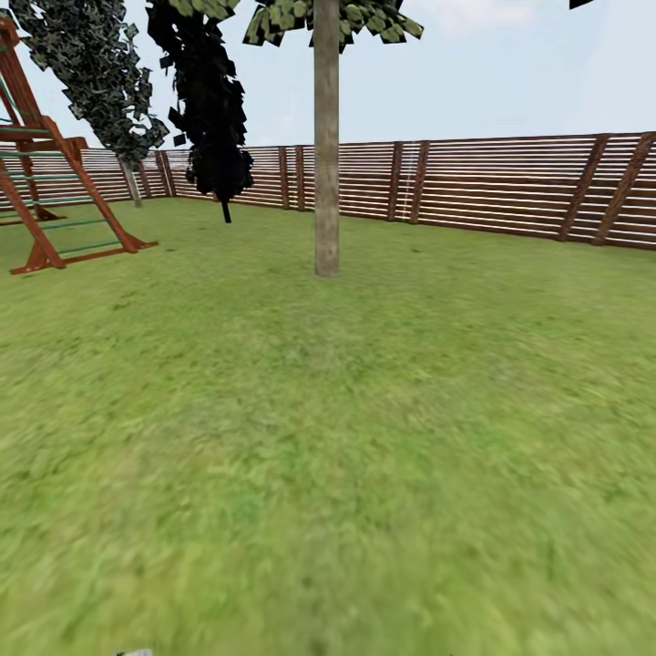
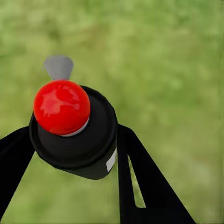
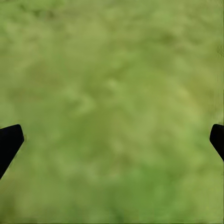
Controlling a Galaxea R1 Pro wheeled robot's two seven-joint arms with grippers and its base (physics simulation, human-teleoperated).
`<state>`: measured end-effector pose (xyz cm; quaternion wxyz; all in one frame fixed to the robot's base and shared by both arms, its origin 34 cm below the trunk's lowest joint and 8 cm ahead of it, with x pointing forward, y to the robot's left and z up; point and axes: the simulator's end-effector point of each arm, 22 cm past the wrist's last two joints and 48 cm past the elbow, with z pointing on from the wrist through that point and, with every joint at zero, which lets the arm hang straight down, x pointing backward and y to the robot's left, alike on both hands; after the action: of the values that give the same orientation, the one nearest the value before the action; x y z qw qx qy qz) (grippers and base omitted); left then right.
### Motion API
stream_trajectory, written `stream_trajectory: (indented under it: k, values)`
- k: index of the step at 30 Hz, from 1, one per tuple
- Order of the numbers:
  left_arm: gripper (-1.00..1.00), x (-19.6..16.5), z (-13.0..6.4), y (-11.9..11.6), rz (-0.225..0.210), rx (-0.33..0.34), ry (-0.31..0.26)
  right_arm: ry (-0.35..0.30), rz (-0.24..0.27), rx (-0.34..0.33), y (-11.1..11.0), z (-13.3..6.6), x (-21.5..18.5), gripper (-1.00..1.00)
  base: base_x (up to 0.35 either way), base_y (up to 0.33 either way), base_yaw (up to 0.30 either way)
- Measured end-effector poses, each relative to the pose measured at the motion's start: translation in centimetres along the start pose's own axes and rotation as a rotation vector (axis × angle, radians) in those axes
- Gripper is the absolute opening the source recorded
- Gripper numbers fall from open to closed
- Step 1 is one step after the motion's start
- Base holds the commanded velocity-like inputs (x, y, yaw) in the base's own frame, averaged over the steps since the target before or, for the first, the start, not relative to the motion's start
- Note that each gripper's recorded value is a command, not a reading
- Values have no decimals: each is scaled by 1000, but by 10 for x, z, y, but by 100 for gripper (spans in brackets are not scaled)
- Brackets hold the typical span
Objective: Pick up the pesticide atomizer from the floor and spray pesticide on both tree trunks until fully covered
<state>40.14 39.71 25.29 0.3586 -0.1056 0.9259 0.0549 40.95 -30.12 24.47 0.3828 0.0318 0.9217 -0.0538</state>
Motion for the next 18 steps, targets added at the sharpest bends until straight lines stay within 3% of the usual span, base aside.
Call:
stream_trajectory:
  k: [8, 18]
  values:
    - [-100, 0, 0, 0, 0, 0, 0, 41, 11, -18, 9, -6, 16, 100, 344, 0, 0]
    - [-100, 0, 0, 0, 0, 1, 1, 44, 11, -15, 8, -6, 18, 100, 344, 0, 0]
